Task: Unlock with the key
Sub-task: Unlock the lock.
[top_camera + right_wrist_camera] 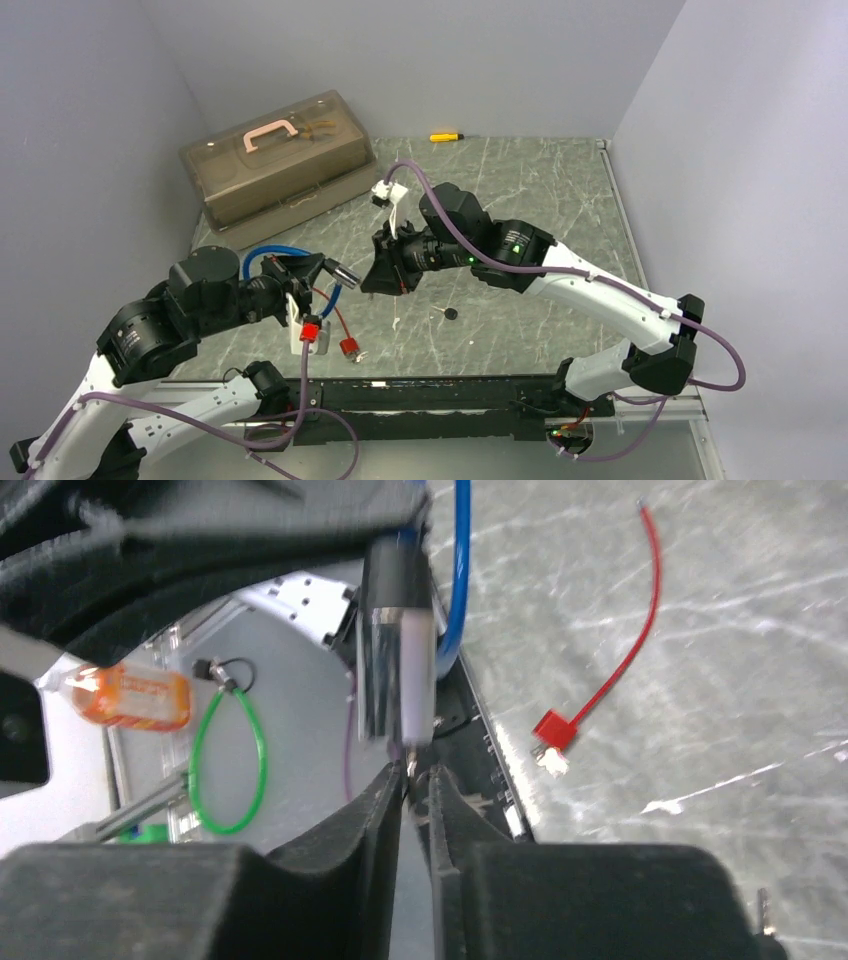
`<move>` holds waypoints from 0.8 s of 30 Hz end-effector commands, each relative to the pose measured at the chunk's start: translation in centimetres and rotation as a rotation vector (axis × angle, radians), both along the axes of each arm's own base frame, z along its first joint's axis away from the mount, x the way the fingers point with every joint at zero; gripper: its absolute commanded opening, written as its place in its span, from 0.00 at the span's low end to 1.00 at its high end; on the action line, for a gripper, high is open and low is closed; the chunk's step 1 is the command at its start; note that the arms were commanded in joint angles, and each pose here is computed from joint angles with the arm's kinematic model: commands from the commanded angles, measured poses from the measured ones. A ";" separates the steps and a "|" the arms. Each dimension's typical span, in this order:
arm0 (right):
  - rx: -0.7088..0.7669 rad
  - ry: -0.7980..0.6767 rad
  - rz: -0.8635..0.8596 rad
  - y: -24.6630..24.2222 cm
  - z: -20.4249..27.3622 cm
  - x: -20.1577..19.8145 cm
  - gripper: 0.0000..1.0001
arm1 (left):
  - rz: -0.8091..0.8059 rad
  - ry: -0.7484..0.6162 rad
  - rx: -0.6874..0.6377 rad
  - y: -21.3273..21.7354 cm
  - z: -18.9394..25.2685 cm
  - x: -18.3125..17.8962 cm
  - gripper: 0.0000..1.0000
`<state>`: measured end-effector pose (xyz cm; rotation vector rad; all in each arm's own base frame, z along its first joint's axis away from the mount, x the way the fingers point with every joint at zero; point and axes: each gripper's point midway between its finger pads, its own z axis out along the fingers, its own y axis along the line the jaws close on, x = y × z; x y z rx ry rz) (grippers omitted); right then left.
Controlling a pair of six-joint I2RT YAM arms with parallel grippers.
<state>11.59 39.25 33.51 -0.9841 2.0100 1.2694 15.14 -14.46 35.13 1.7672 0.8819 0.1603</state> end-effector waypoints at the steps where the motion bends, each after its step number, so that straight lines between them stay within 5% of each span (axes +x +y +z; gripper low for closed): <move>1: 0.200 -0.220 -0.108 0.6 6.4 3.1 0.32 | -0.222 0.070 -0.126 -4.2 1.3 -2.8 0.00; 5: 0.158 -0.281 -0.133 -2.3 7.5 2.8 0.55 | -0.169 0.077 -0.105 -3.6 0.3 -2.1 0.00; 13: 0.110 -0.346 -0.042 -4.3 10.4 1.2 0.72 | -0.150 0.091 -0.119 -3.8 0.1 -1.8 0.00; 24: -0.051 -0.207 0.120 -1.5 4.3 0.0 0.76 | -0.099 0.097 -0.175 -3.7 1.0 -1.2 0.00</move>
